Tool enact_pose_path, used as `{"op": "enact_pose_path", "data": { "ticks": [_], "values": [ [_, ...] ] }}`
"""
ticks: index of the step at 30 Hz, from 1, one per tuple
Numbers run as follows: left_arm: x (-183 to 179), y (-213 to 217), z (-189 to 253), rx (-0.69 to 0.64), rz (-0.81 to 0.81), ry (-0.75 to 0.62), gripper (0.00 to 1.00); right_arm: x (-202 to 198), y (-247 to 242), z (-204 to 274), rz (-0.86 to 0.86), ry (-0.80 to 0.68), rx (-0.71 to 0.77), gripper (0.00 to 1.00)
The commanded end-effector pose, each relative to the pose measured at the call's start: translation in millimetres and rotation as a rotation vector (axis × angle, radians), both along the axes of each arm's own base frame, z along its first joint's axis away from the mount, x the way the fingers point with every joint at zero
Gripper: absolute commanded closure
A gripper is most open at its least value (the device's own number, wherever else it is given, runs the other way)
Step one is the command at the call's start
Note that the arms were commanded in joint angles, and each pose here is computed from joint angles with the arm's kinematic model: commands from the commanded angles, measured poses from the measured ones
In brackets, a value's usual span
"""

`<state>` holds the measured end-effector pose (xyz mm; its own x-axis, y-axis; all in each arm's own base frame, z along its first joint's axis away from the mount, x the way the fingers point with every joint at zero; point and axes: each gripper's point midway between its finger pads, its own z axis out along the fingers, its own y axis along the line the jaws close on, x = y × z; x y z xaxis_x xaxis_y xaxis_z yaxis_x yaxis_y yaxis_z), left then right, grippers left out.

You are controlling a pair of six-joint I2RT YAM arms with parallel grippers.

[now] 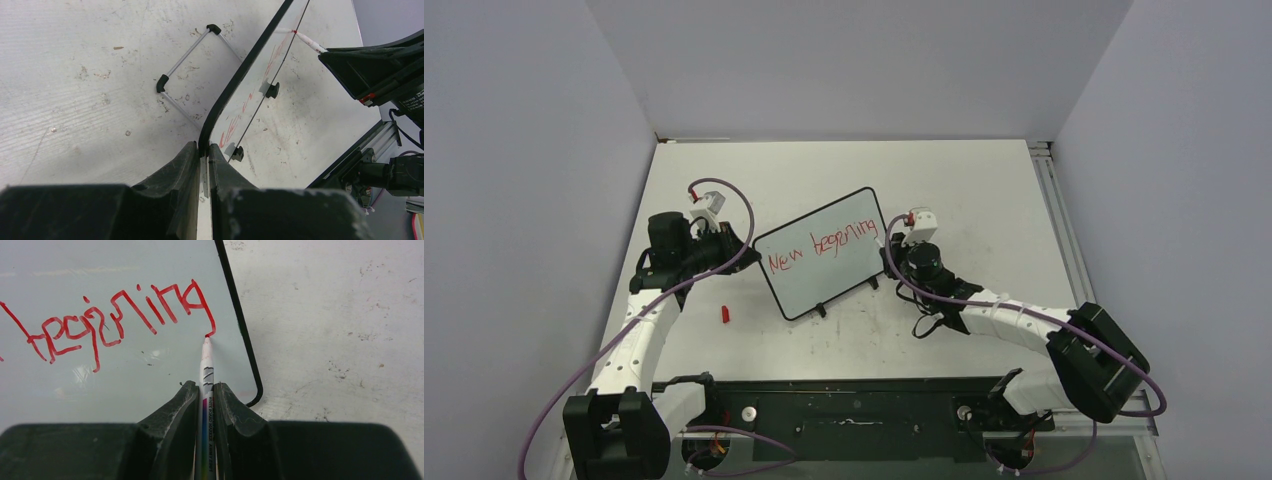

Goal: Write a sentence on the whiteboard

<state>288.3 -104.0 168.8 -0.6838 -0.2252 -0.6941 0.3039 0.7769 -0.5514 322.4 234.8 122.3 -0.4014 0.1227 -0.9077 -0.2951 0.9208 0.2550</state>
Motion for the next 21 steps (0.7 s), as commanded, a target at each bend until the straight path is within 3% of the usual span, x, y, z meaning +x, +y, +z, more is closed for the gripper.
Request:
{"op": "enact_pose_path", "data": {
  "ticks": [1, 14, 21],
  "values": [
    [4, 1, 12, 0.009, -0.001, -0.057, 1.00, -6, 9, 18, 0.016, -0.031, 0.044, 0.95],
    [3, 1, 13, 0.009, -0.001, -0.061, 1.00, -3, 7, 79, -0.047, -0.142, 0.084, 0.95],
    [3, 1, 13, 0.008, 0.000, -0.059, 1.00, 13, -2, 79, -0.074, -0.145, 0.058, 0.95]
  ]
}}
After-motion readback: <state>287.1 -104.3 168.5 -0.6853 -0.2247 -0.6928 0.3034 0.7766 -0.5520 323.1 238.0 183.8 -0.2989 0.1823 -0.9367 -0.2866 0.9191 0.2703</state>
